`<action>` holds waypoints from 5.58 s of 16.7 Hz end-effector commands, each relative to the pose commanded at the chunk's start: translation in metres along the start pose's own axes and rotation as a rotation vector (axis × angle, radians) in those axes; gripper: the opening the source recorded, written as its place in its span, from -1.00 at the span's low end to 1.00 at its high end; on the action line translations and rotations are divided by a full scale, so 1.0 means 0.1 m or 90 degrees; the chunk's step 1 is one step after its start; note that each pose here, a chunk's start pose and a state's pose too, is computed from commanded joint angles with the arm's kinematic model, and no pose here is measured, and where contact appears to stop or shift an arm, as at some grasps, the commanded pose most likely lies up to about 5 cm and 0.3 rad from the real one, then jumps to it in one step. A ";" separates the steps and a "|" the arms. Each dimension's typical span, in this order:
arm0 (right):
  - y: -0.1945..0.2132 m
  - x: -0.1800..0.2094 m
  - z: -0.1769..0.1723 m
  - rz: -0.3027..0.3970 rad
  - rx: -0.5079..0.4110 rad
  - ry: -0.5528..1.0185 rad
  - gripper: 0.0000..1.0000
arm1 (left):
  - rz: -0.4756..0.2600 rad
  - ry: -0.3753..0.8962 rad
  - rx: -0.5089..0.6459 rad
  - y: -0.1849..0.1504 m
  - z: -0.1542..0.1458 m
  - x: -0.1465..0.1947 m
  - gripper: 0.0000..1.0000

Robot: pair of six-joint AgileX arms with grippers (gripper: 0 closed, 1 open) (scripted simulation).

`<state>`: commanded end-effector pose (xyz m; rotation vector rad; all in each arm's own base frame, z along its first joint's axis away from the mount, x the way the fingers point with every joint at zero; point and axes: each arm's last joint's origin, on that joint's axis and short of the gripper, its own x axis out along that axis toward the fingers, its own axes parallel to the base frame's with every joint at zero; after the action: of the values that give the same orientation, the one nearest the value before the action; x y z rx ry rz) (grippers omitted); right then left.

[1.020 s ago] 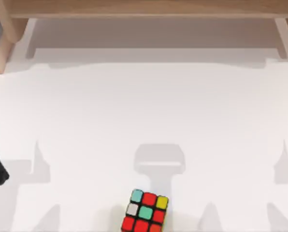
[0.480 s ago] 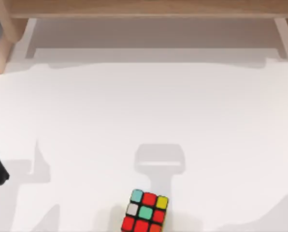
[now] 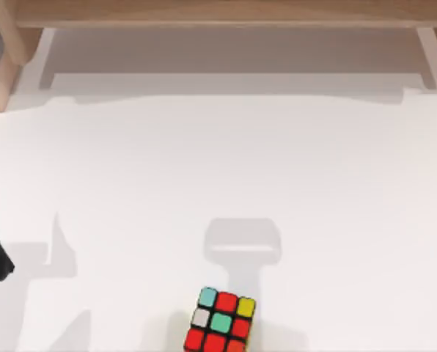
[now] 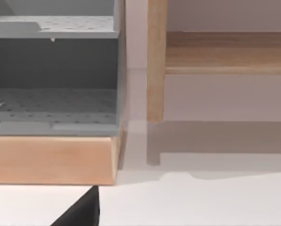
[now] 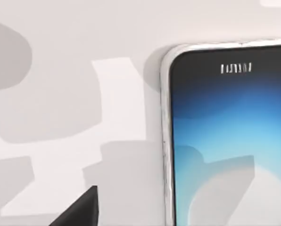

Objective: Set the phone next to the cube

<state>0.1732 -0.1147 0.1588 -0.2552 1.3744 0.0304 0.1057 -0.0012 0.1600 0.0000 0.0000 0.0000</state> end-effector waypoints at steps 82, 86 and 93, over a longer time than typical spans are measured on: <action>1.89 -0.51 1.16 0.107 0.090 0.052 -1.00 | 0.000 0.000 0.000 0.00 0.00 0.00 1.00; 2.39 -0.59 1.02 0.107 0.106 0.083 -1.00 | 0.000 0.000 0.000 0.00 0.00 0.00 1.00; 2.87 -0.69 0.77 0.094 0.124 0.113 -1.00 | 0.000 0.000 0.000 0.00 0.00 0.00 1.00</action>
<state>0.1850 0.1883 0.1924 0.0073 1.5598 -0.0038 0.1057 -0.0012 0.1600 0.0000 0.0000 0.0000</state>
